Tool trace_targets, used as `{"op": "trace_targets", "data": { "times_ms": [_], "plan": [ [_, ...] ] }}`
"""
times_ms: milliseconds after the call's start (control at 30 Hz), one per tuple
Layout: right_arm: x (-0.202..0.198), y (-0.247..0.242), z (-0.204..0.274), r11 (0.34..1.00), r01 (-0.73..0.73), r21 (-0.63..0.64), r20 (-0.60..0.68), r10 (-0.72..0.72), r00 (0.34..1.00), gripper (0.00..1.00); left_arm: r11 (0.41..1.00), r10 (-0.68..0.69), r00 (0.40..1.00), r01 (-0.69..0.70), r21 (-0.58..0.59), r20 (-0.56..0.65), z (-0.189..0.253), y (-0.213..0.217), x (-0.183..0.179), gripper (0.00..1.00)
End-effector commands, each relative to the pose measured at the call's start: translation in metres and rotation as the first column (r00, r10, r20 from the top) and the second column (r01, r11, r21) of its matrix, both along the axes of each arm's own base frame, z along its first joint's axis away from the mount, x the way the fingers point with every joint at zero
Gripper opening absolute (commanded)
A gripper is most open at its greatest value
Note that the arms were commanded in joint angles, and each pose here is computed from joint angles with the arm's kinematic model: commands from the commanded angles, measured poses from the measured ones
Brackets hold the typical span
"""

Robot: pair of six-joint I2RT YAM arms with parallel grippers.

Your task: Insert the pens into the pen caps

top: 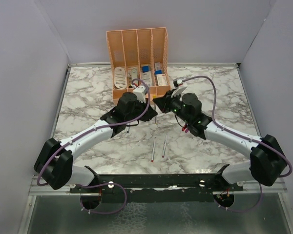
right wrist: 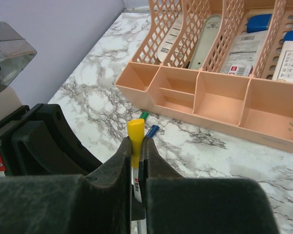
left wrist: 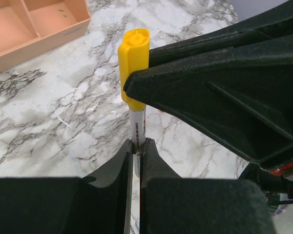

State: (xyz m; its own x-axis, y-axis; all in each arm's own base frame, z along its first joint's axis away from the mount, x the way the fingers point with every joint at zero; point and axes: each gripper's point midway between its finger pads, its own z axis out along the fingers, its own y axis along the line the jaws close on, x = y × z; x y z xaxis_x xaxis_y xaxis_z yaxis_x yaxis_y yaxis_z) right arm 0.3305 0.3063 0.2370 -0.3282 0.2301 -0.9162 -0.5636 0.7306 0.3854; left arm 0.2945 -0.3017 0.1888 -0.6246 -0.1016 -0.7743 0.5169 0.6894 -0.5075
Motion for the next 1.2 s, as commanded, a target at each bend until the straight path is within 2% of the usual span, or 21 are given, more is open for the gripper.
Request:
{"op": "trace_targets", "data": {
  "times_ms": [0,267,700,1000,1167],
  "plan": [
    [-0.041,0.02,-0.068,0.976,-0.144,-0.162,-0.188,0.113,0.976,0.01,0.977,0.194,0.944,-0.163,-0.135,0.268,0.088,0.017,0.043,0.0],
    [-0.046,0.028,-0.09,0.96,-0.159,-0.232,-0.243,0.101,0.965,0.01,0.966,0.258,0.903,-0.23,-0.122,0.344,0.111,0.034,0.054,0.0],
    [-0.051,0.033,-0.127,0.928,-0.194,-0.317,-0.322,0.087,0.943,0.01,0.955,0.295,0.876,-0.26,-0.14,0.382,0.129,0.051,0.057,0.0],
    [-0.05,0.039,-0.13,0.92,-0.217,-0.325,-0.339,0.101,0.936,0.01,0.958,0.286,0.888,-0.262,-0.117,0.359,0.118,0.052,0.056,0.0],
    [-0.041,0.045,-0.113,0.93,-0.196,-0.313,-0.311,0.094,0.946,0.01,0.967,0.246,0.941,-0.255,0.012,0.231,0.068,0.051,0.052,0.0]
  ]
}}
